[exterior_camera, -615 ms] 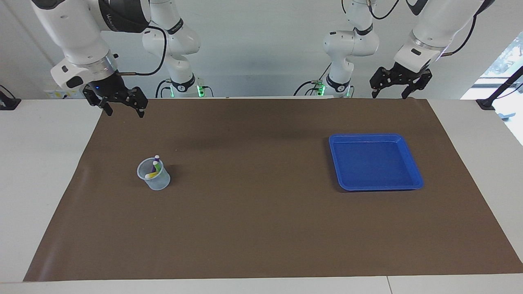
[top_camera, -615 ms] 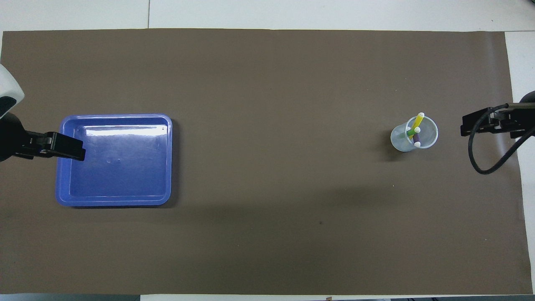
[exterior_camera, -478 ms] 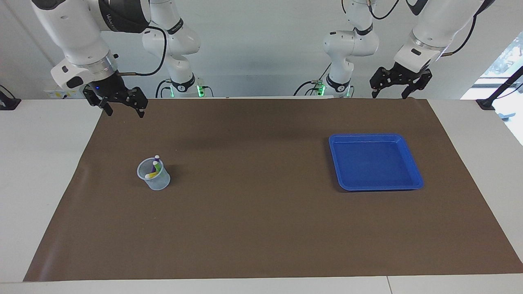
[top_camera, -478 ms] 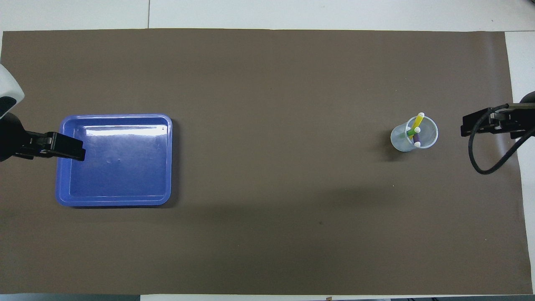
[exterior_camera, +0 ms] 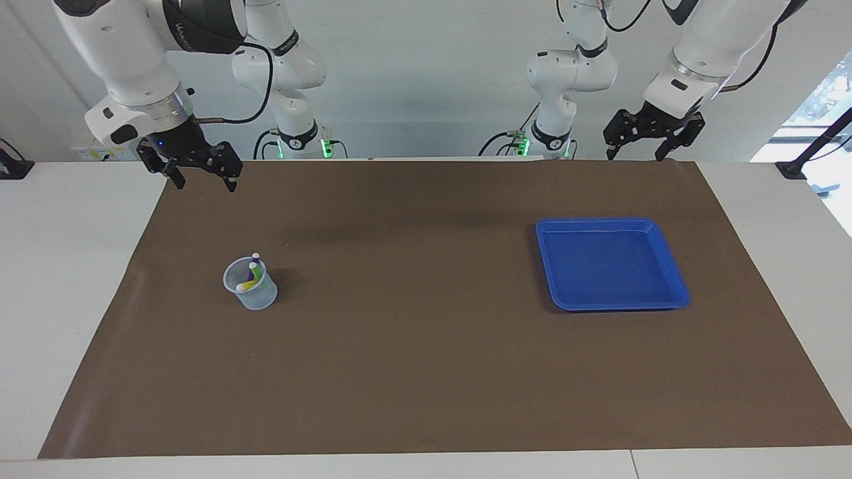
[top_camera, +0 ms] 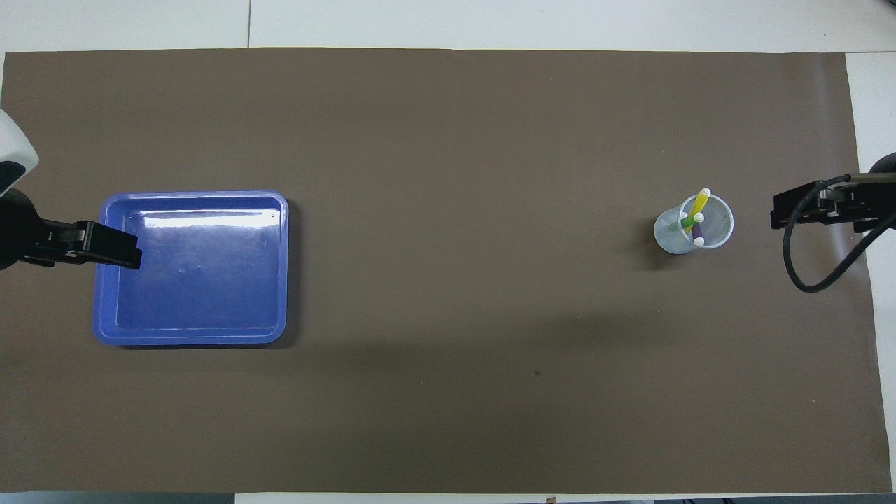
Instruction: Right arm passes pens to left for tray arrangement
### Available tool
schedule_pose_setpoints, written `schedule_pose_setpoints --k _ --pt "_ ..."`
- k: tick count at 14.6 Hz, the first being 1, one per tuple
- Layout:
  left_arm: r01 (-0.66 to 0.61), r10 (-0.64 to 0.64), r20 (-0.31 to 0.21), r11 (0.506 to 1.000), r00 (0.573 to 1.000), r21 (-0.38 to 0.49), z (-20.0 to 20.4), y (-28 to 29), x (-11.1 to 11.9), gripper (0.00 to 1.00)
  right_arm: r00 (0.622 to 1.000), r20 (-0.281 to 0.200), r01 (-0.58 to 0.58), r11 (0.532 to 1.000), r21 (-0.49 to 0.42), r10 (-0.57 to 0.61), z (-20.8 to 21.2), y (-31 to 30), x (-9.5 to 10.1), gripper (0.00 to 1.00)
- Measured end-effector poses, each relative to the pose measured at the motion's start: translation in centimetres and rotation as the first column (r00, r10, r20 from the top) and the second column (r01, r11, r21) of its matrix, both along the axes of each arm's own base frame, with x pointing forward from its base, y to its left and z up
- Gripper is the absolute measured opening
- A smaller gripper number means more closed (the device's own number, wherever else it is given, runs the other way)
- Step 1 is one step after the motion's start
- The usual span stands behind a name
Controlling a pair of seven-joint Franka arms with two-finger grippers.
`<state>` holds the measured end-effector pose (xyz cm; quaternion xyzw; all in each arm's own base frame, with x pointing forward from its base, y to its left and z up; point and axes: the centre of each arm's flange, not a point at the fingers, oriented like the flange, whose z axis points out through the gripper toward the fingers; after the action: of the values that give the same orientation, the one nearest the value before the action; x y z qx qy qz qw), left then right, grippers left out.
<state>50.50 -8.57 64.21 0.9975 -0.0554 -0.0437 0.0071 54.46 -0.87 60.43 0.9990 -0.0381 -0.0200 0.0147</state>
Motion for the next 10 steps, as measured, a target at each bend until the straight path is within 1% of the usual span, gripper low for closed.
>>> schedule_pose_setpoints --k 3,4,7,10 --pt "-0.014 0.014 -0.005 1.000 1.000 0.001 -0.1 0.7 0.1 1.00 1.000 0.031 -0.002 1.000 0.000 0.002 -1.3 0.0 0.2 1.00" --pt "-0.019 0.019 -0.005 1.000 1.000 0.001 -0.1 0.9 0.1 1.00 0.999 0.042 -0.003 1.000 0.000 0.003 -2.2 0.0 0.1 0.98" --pt "-0.017 0.017 0.001 1.000 1.000 0.001 0.2 0.9 -0.1 1.00 0.997 0.079 -0.006 1.000 0.000 0.006 -5.0 0.0 0.0 0.97" --pt "-0.010 0.010 0.012 1.000 1.000 0.001 0.8 0.3 -0.6 1.00 0.993 0.114 -0.010 1.000 0.000 0.010 -8.1 0.1 0.8 0.97"
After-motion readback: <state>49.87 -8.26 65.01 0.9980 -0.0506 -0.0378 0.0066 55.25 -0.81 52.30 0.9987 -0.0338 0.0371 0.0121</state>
